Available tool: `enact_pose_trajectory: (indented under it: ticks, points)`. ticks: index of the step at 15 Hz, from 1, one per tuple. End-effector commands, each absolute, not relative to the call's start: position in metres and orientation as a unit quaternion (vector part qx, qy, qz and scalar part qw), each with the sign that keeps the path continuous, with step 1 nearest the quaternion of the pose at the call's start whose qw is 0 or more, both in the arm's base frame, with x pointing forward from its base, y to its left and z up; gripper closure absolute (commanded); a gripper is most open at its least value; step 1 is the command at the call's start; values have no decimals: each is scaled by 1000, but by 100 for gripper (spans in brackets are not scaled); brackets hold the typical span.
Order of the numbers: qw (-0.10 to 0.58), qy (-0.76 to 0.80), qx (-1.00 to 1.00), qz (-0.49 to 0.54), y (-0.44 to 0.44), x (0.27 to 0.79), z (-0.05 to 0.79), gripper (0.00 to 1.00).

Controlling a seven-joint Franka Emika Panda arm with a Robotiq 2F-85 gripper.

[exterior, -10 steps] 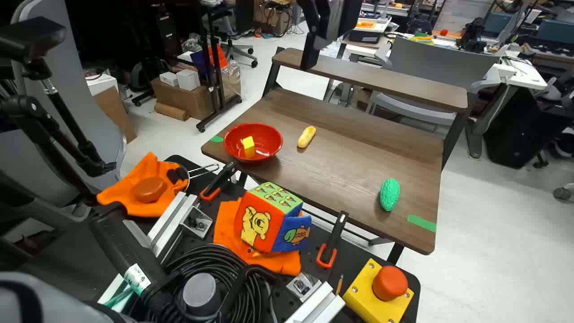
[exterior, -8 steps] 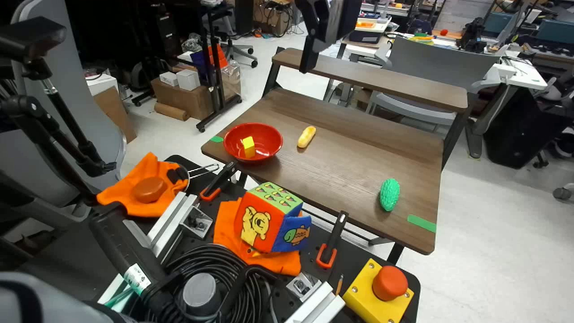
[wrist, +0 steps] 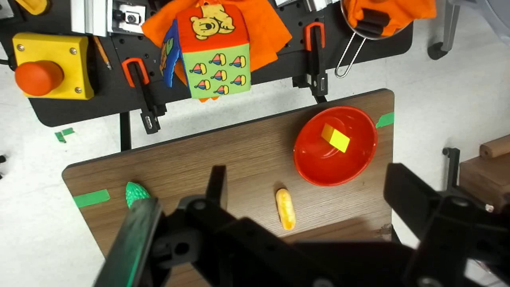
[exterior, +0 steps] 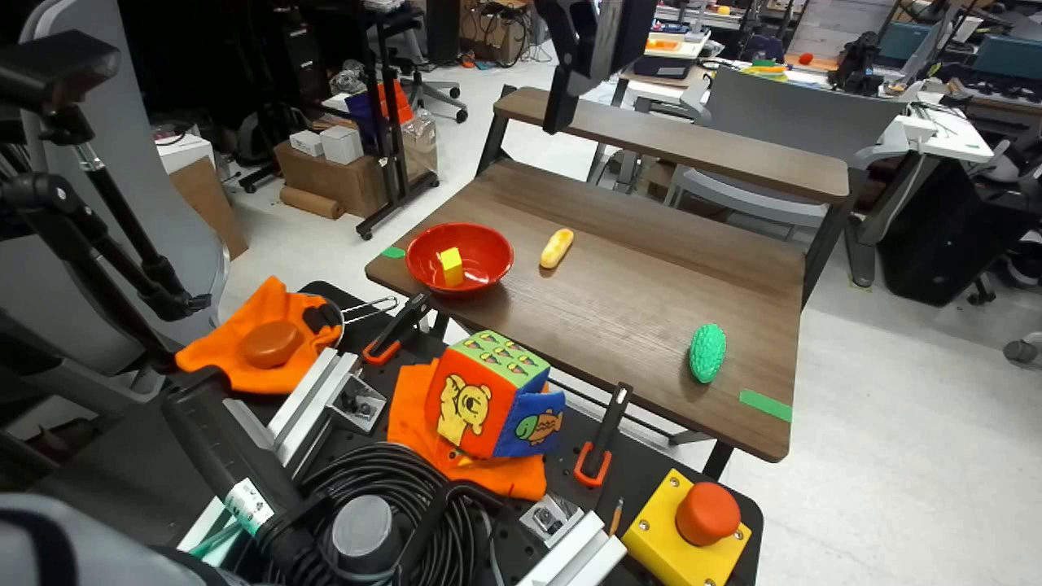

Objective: Remove the yellow cube from the red bowl and put it on the table

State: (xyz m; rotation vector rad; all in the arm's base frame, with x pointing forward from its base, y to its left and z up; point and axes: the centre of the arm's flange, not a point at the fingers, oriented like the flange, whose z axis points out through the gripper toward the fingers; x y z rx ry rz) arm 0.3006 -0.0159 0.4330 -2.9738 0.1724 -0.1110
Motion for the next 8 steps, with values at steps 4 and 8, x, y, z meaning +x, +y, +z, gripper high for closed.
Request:
enact_pose_trajectory:
  ticks: [4,8]
  points:
    - [80,58,-994,-37,-16,301,433,0]
    - [65,74,-995,-22,1,315,423,0]
